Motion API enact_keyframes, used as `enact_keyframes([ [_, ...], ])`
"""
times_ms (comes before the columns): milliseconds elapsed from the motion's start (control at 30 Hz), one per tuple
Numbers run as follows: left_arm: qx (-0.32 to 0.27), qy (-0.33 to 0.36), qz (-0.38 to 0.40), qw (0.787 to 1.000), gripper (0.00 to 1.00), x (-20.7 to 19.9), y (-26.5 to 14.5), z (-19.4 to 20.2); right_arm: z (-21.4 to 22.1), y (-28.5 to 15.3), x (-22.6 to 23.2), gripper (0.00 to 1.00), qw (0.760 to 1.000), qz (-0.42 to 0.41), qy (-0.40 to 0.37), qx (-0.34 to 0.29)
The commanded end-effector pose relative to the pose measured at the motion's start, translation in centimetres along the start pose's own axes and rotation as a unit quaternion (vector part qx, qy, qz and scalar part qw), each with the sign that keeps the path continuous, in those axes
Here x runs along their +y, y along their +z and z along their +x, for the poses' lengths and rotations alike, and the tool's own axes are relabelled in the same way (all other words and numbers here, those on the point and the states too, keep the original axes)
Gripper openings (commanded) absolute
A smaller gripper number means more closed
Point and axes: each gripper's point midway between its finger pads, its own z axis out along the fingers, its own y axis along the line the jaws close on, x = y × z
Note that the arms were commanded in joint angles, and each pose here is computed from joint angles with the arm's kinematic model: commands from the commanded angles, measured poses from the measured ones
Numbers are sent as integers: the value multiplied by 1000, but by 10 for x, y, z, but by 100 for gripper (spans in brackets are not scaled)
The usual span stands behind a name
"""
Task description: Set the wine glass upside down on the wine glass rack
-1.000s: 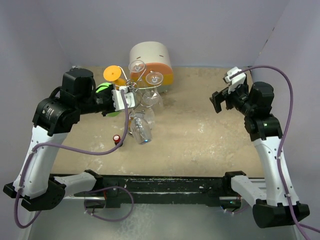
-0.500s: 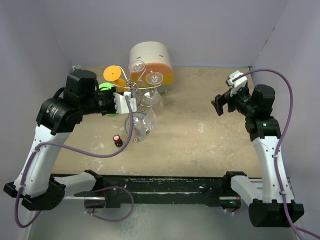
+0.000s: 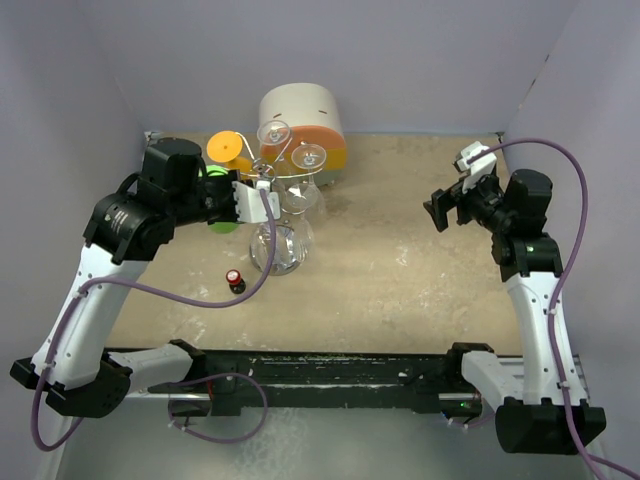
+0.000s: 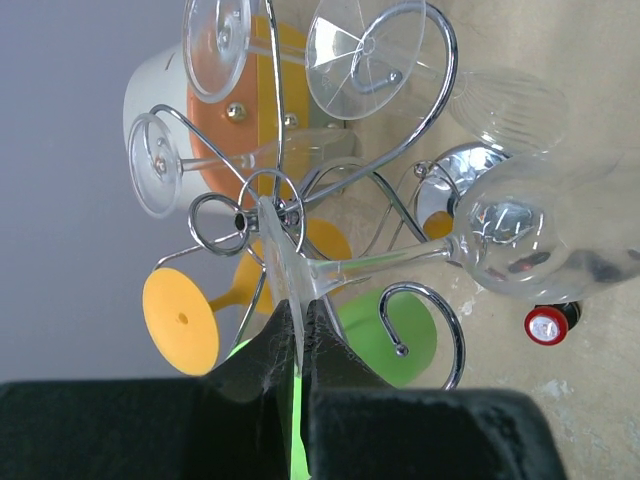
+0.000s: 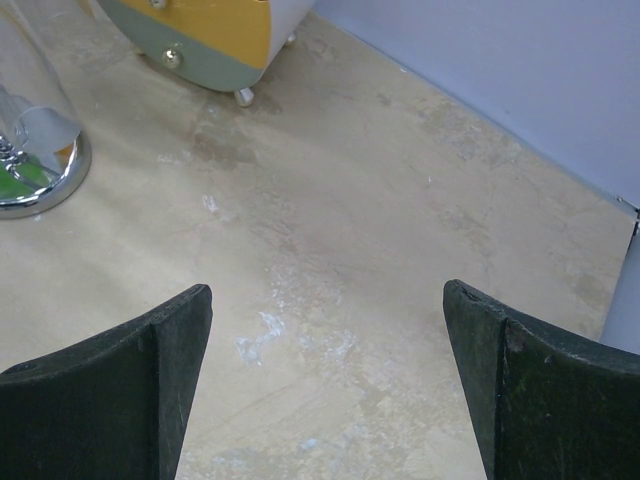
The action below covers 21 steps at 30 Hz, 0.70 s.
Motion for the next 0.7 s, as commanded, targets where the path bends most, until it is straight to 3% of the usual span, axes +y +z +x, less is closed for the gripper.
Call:
enact_keyframes([
  [0, -9, 27, -46, 999, 0, 22, -7, -9, -12, 1, -1, 99, 1000, -4, -10, -23],
  [667, 49, 52, -58, 996, 0, 27, -13, 8, -12, 1, -1, 99, 1000, -9, -7, -24],
])
